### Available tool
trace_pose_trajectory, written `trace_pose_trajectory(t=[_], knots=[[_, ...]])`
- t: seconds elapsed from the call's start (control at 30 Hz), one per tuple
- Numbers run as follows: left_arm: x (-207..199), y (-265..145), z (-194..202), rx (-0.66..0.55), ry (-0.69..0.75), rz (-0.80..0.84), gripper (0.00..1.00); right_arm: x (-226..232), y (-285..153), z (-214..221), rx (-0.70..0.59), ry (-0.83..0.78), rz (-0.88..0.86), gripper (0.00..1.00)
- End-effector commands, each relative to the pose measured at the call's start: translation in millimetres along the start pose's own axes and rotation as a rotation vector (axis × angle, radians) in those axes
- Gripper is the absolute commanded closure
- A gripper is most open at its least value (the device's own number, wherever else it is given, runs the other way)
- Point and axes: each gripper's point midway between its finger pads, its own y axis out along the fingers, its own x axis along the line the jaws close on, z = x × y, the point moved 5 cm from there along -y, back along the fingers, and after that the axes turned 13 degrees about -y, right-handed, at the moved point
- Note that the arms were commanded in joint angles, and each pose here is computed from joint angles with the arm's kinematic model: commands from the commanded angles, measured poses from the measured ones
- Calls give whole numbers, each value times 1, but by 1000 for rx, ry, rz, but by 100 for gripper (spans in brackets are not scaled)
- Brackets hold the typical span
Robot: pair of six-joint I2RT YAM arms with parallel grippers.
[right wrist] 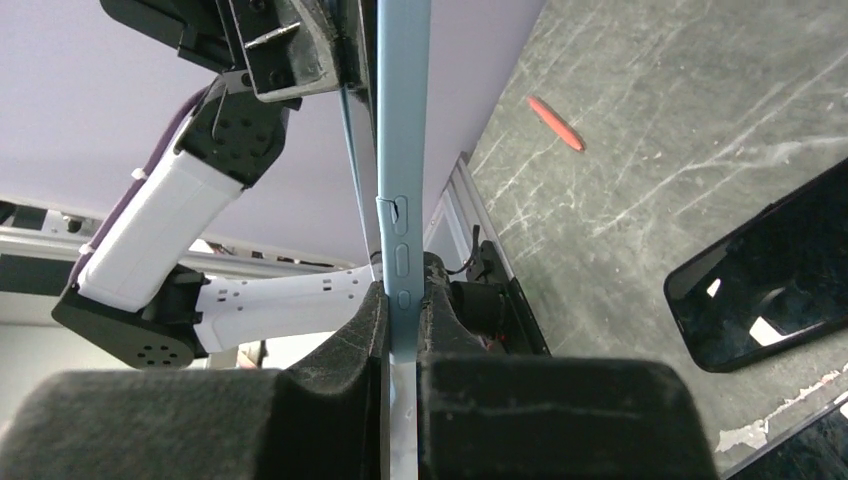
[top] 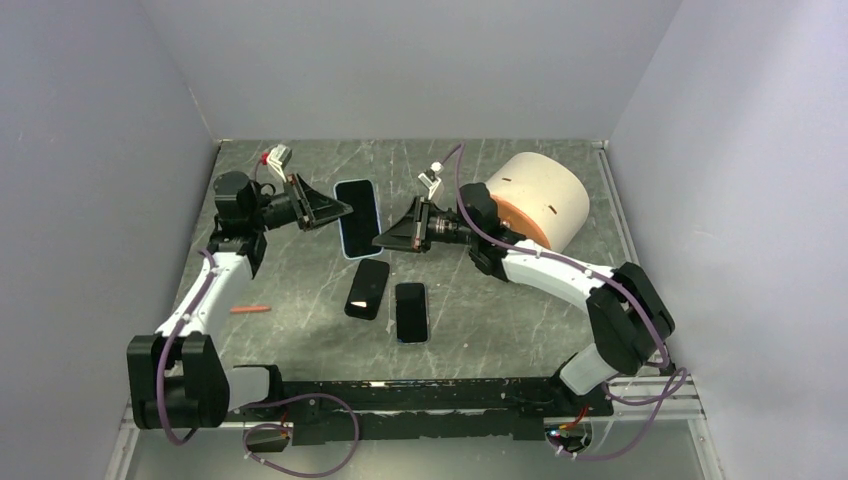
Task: Put the phone into the phone case
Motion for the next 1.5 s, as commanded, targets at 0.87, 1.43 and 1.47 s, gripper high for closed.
trace_pose_trajectory(t=[0.87,1.43,1.47], knots=[[-58,11,48,284,307,249,91,65,-44,-75,-184,-311,-68,34],[-48,19,59,341,289,210,91,67,-39,-80,-83,-312,-106,42],[-48,19,59,339,290,212,91,66,-39,-79,-74,-308,-101,42]])
